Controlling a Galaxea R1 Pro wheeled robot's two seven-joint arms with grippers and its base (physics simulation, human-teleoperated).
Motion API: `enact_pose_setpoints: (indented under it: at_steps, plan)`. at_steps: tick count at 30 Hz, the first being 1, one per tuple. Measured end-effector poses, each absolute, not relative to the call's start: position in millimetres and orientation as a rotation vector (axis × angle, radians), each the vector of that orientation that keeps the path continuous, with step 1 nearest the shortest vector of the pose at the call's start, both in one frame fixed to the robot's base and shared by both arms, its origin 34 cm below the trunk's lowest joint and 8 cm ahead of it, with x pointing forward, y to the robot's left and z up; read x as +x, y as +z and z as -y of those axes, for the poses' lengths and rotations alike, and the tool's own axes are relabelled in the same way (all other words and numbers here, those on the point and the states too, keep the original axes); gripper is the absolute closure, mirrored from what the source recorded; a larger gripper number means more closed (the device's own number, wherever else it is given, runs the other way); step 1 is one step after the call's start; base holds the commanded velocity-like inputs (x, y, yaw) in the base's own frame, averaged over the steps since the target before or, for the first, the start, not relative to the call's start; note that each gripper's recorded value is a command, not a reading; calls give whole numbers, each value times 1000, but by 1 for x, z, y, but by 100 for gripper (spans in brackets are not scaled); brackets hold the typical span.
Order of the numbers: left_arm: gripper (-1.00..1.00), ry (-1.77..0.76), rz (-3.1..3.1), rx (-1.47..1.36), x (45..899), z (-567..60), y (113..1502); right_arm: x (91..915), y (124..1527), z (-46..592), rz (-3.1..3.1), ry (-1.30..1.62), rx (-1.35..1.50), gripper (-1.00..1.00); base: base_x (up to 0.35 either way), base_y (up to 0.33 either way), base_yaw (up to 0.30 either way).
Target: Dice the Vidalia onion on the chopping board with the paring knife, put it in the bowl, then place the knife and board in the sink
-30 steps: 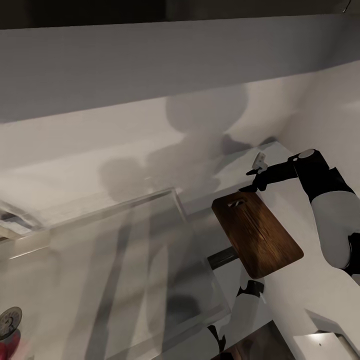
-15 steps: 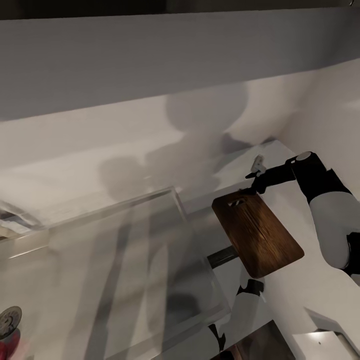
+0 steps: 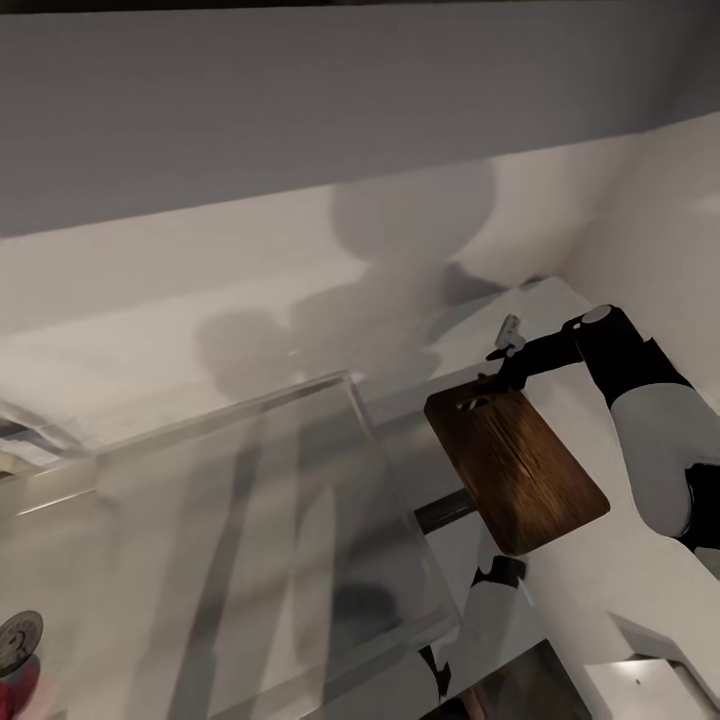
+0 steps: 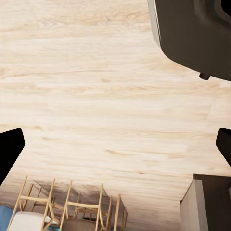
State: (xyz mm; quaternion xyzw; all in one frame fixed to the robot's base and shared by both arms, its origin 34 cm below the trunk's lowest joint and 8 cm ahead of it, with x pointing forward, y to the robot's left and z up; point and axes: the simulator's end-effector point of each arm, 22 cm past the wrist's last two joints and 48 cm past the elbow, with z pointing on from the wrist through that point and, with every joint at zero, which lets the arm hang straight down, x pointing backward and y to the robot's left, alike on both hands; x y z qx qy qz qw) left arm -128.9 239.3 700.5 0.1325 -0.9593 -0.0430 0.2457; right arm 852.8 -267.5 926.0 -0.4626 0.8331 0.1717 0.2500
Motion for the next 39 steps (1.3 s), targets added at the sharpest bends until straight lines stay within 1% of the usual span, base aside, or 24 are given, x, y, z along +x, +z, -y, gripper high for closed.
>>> enact_pose_setpoints:
  at_steps: [39]
  plan:
    - [-100,-120,2598,359,-135,-239,705,851,904,271,-2297,469,-1248,-100,0,0,0]
